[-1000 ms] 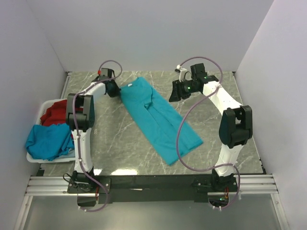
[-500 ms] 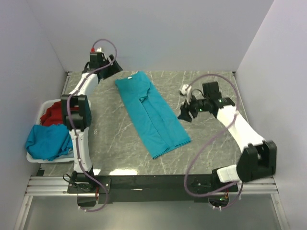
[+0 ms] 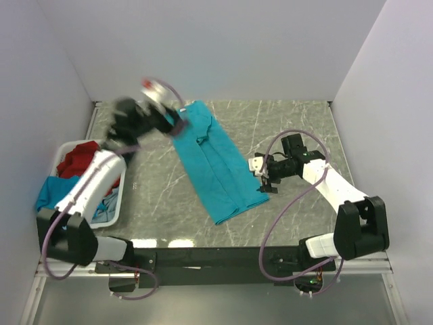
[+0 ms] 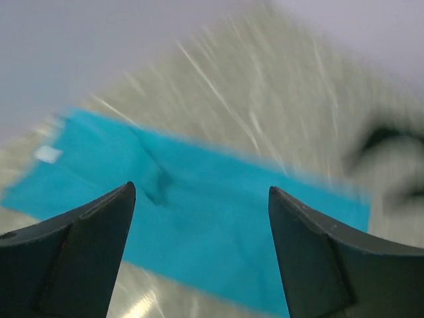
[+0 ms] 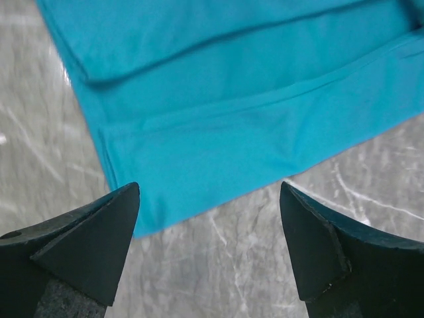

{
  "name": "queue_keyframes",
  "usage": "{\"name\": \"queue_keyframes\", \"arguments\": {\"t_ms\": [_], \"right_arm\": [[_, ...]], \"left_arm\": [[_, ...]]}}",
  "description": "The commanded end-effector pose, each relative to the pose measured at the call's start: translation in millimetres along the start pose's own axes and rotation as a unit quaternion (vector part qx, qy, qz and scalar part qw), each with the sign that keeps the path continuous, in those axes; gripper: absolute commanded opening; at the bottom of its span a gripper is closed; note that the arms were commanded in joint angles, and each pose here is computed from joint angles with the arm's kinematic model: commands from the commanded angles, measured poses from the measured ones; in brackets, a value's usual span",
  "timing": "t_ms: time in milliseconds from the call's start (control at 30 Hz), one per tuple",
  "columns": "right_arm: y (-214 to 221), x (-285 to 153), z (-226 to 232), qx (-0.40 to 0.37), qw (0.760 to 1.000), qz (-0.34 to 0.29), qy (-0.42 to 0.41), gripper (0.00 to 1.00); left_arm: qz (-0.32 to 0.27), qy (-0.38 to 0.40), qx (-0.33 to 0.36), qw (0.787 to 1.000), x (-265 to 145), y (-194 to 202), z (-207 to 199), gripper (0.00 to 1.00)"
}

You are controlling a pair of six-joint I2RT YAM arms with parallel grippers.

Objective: Fold and stack the t-shirts
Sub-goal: Fold the tshirt

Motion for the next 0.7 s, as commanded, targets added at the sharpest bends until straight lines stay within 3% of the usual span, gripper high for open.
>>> {"name": "queue_keyframes", "arguments": {"t_ms": [0,33,100,300,667], "right_arm": [[12,-1,7,-0.061,0.997,0.031,-0.039,0.91],[14,1,10,-0.051,0.997,0.03,-0.049,0.91],[14,2,11,-0.045,0.997,0.022,-0.053,0.89],[16,4,18,-0.023,0.998,0.023,-0.06,0.88],[22,8,31,-0.004,0.996,0.023,-0.086,0.86]], "left_arm": [[0.132,0.124,0.22,0.959,-20,103,-77,0.86],[0.166,0.141,0.222,0.95,-31,141,-80,0.85],[0.166,0.187,0.228,0.941,-46,163,-110,0.8],[0.247,0.194,0.228,0.922,-71,250,-143,0.77],[0.271,0.145,0.284,0.908,-37,292,-152,0.73]]}}
Point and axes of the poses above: each gripper's point midway between its finger pads, its own x axis out along the fingers, its own z axis along the line the jaws close on, y = z × x, the point moved 6 cm from there along -x, back along the fingers, and after that the axes turned 13 degrees about -x, right-handed, at the moved point
